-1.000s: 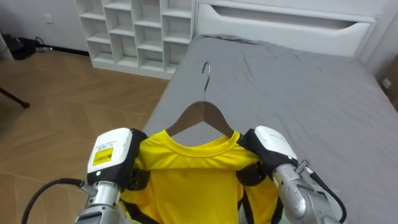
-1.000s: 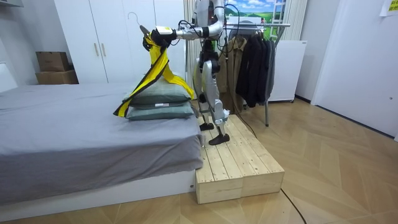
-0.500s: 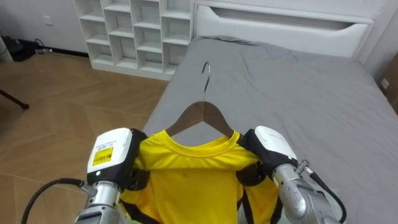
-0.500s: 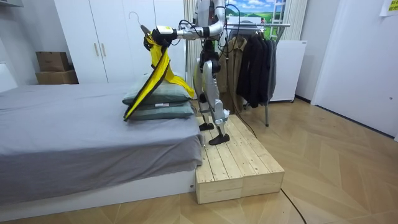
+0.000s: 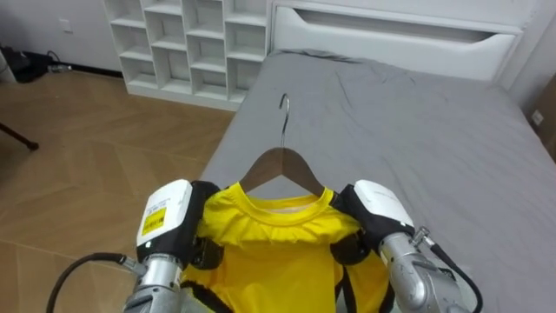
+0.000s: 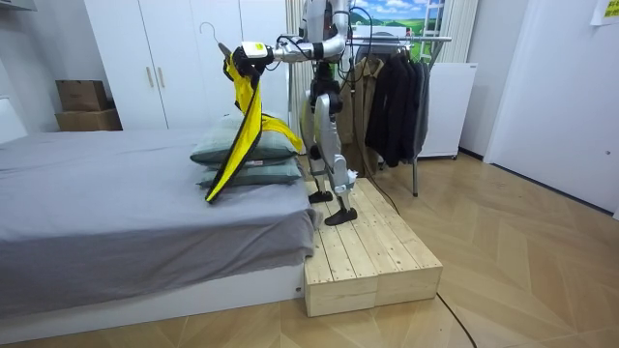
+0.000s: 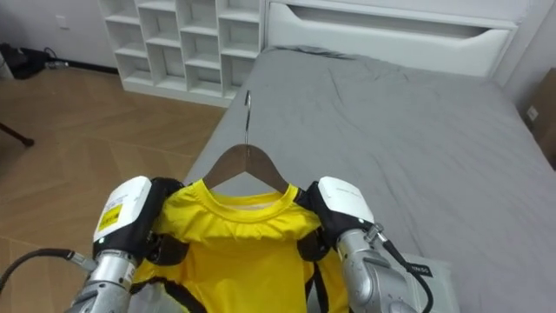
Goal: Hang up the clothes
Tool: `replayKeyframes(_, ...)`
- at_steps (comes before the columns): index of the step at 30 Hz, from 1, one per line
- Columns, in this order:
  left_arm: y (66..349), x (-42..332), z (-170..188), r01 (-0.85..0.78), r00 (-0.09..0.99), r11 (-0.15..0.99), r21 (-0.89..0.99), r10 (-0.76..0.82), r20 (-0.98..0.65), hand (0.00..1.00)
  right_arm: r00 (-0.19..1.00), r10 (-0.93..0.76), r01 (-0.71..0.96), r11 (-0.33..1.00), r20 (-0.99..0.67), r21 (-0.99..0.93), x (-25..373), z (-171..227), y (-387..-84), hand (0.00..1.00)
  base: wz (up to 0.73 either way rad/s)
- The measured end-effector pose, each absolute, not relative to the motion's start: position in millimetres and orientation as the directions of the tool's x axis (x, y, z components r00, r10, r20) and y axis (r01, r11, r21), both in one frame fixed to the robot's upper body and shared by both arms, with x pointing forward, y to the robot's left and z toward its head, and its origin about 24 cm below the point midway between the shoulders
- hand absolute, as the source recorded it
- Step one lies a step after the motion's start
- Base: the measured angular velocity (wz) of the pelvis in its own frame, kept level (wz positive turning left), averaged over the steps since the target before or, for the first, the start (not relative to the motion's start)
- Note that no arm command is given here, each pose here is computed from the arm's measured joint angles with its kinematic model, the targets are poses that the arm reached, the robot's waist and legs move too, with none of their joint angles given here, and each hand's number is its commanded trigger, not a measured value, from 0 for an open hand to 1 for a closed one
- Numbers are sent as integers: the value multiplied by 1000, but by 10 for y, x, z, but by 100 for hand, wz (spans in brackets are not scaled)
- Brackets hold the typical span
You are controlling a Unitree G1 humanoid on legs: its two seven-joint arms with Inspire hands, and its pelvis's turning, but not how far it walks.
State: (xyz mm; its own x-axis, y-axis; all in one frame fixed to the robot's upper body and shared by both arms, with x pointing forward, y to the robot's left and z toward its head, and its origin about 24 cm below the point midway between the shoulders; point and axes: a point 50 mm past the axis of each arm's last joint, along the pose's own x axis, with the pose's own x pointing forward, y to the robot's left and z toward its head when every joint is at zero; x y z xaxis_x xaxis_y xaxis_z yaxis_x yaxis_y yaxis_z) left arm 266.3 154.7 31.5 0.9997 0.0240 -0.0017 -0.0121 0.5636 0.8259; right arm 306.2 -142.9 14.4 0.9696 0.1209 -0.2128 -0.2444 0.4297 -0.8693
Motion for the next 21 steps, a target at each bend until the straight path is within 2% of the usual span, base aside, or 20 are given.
replayKeyframes(21,1453,2669,289,60,998,610,791,-21,-59,0,960,138,-279,380,-245,-882,3049,119,-1403,100,0)
